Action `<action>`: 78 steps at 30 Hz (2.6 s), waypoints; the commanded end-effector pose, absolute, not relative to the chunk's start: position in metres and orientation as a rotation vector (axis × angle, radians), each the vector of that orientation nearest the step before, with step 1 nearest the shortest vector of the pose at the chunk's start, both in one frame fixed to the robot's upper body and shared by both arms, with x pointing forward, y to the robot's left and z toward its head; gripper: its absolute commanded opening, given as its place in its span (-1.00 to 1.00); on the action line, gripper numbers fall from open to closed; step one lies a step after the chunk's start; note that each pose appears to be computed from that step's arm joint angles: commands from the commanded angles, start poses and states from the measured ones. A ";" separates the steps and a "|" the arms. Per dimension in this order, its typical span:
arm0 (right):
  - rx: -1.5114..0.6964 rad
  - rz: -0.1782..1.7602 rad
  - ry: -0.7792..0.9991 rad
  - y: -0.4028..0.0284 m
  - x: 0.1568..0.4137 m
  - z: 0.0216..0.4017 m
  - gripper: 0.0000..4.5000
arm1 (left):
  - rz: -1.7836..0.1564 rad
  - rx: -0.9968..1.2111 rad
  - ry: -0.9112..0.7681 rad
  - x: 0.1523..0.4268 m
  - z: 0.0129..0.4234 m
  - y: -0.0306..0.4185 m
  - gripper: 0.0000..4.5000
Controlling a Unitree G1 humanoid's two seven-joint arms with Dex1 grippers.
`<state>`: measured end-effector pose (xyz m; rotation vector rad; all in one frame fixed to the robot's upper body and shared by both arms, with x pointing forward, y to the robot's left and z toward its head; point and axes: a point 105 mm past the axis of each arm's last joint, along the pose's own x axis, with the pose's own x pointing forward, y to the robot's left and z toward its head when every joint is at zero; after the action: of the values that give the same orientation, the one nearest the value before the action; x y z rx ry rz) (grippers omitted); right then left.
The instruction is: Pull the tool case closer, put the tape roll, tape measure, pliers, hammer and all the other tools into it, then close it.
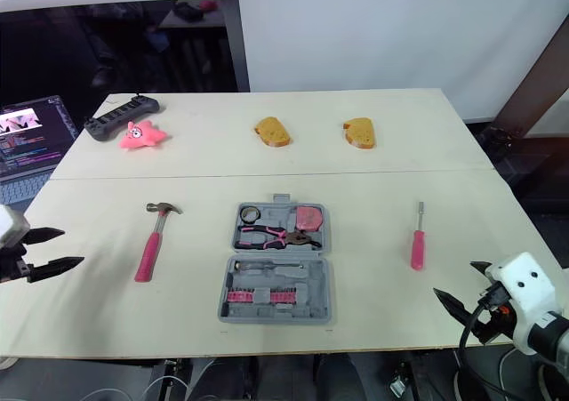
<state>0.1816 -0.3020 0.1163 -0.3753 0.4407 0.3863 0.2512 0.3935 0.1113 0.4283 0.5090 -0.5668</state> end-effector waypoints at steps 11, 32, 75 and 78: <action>-0.392 0.447 0.376 -0.284 0.193 0.129 1.00 | -0.652 0.402 0.440 0.258 0.113 0.362 0.99; -0.302 1.157 0.026 -0.126 0.221 0.189 1.00 | -0.012 0.008 0.536 0.320 0.078 0.283 0.99; -0.291 0.971 0.197 -0.139 0.218 0.159 1.00 | -0.202 0.420 0.465 0.341 0.126 0.265 -0.98; -0.281 0.937 0.209 -0.143 0.217 0.157 1.00 | -0.402 0.540 0.429 0.333 0.147 0.238 -0.98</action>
<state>0.2189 -0.1448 0.1462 -0.2647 0.2569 0.9453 0.3343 0.2666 0.1288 0.4874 0.5049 -0.2633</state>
